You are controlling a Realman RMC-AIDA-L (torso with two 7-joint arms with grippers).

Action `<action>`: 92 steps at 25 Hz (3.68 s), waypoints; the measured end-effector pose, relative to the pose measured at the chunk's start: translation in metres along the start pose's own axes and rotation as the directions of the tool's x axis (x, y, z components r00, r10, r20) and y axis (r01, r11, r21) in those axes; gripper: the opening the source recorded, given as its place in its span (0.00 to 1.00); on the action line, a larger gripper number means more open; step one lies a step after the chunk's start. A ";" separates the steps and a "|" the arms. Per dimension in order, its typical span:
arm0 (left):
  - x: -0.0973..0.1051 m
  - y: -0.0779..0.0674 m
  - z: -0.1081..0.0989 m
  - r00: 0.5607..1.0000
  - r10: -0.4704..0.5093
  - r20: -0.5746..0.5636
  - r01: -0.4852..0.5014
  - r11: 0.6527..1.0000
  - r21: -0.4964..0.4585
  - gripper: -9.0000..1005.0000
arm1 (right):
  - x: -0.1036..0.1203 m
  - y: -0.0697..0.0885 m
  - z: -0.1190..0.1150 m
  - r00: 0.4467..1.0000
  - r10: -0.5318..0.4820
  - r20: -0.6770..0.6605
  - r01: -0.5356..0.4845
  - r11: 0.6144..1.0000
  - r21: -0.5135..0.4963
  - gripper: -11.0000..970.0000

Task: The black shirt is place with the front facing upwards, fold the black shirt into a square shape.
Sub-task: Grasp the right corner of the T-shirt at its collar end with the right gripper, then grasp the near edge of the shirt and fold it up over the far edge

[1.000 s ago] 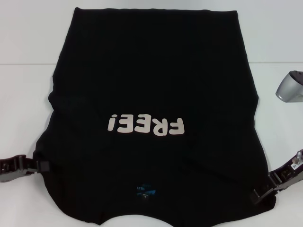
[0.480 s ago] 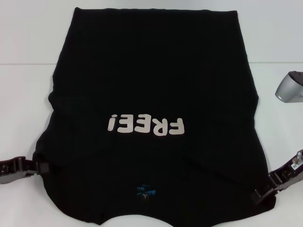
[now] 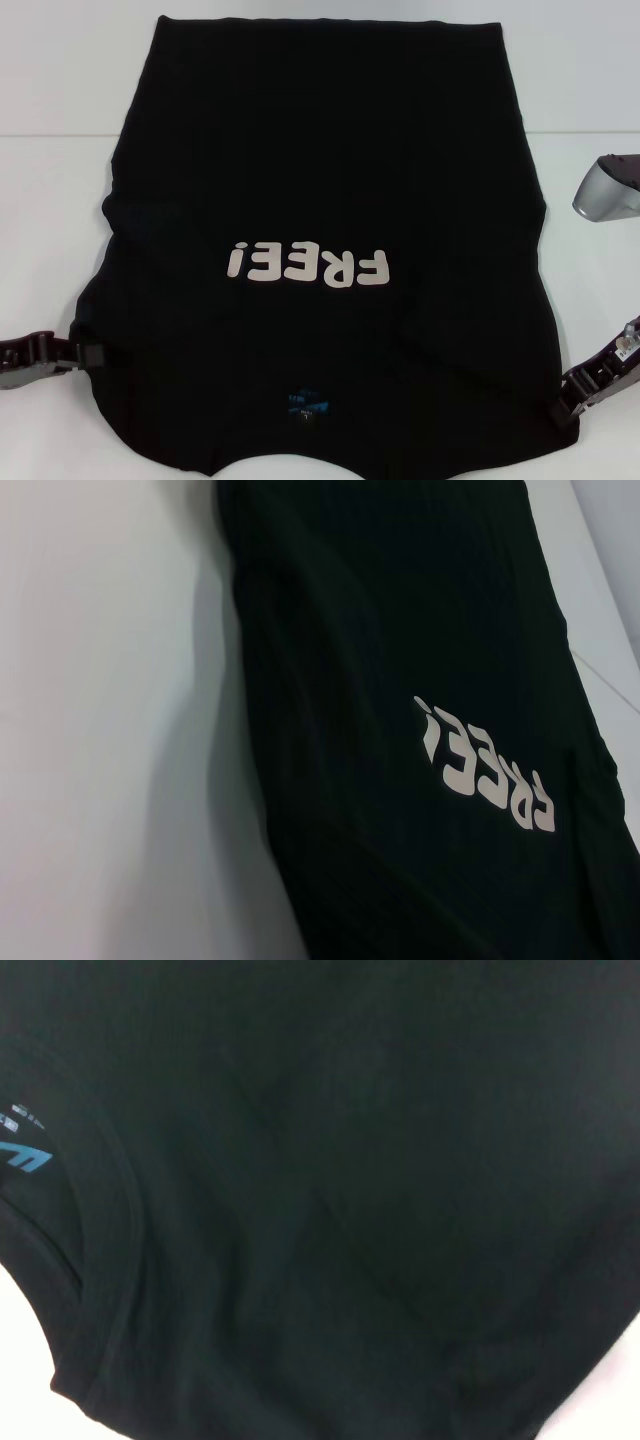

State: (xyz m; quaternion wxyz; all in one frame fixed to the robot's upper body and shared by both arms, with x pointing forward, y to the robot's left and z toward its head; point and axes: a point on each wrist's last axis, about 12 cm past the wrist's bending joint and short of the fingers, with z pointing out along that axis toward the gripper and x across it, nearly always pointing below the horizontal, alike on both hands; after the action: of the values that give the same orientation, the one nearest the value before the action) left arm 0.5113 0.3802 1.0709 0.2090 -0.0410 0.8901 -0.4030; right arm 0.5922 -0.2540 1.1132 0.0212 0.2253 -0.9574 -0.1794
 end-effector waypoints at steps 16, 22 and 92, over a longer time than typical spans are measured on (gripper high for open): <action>-0.003 -0.002 0.000 1.000 0.002 0.001 -0.002 1.000 0.006 0.02 | -0.001 -0.001 -0.005 1.000 -0.008 -0.005 0.008 1.000 0.000 0.04; -0.003 -0.003 -0.004 1.000 -0.007 0.003 0.007 1.000 0.025 0.02 | 0.000 -0.003 -0.018 1.000 -0.016 -0.005 0.016 1.000 -0.027 0.04; -0.059 -0.019 0.045 0.819 -0.158 0.552 0.074 0.982 0.172 0.02 | 0.013 -0.078 0.003 0.382 0.378 0.844 -0.194 0.925 -0.327 0.03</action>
State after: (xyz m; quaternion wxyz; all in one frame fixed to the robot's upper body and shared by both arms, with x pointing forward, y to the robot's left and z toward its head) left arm 0.5810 0.3501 1.0788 0.4397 -0.1973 0.7535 -0.4473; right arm 0.6131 -0.3234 1.0825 -0.4379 -0.0760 -0.8259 -0.3470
